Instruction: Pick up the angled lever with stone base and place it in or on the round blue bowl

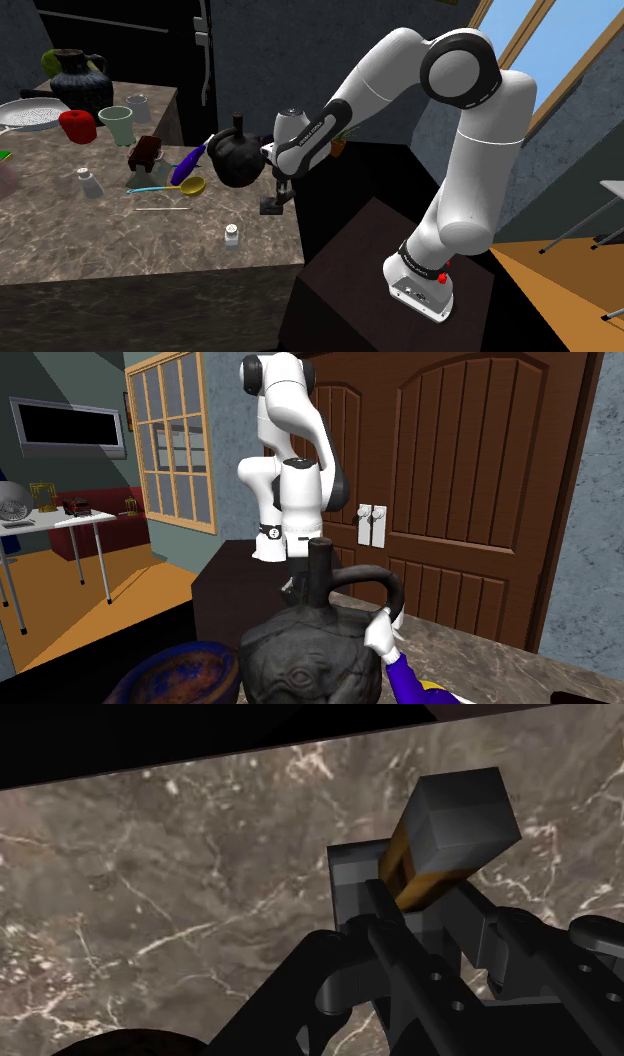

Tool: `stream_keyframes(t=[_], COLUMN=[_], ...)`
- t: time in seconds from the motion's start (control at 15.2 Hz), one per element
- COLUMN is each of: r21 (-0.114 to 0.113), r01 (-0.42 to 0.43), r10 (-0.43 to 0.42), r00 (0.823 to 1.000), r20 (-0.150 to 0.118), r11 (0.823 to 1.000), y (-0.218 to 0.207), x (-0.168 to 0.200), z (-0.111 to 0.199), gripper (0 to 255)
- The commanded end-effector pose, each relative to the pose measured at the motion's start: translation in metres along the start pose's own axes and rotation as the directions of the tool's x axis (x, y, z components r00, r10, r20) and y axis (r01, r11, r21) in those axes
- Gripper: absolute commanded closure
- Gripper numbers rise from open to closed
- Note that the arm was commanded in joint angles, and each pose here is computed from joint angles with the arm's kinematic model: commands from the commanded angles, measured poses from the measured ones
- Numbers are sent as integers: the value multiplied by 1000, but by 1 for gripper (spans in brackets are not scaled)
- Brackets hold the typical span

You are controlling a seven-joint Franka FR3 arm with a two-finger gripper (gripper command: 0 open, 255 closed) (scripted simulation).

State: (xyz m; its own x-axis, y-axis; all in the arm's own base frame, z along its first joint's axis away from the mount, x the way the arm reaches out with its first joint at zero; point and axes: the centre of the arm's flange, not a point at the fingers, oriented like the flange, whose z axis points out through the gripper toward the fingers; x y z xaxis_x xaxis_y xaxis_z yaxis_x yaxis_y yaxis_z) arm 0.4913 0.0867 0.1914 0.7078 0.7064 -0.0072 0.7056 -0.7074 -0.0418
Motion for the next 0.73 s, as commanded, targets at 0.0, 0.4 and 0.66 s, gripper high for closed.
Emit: stream_keyframes(t=[0.0,0.4,0.66], r21=[0,0,0], r01=[0,0,0], r10=[0,0,0], r00=[1000,1000,1000], r20=[1,1,1], r11=[1000,1000,1000], y=[0,-1,-2], x=[0,0,-1], z=[0,-21,-42], gripper=[255,255,255])
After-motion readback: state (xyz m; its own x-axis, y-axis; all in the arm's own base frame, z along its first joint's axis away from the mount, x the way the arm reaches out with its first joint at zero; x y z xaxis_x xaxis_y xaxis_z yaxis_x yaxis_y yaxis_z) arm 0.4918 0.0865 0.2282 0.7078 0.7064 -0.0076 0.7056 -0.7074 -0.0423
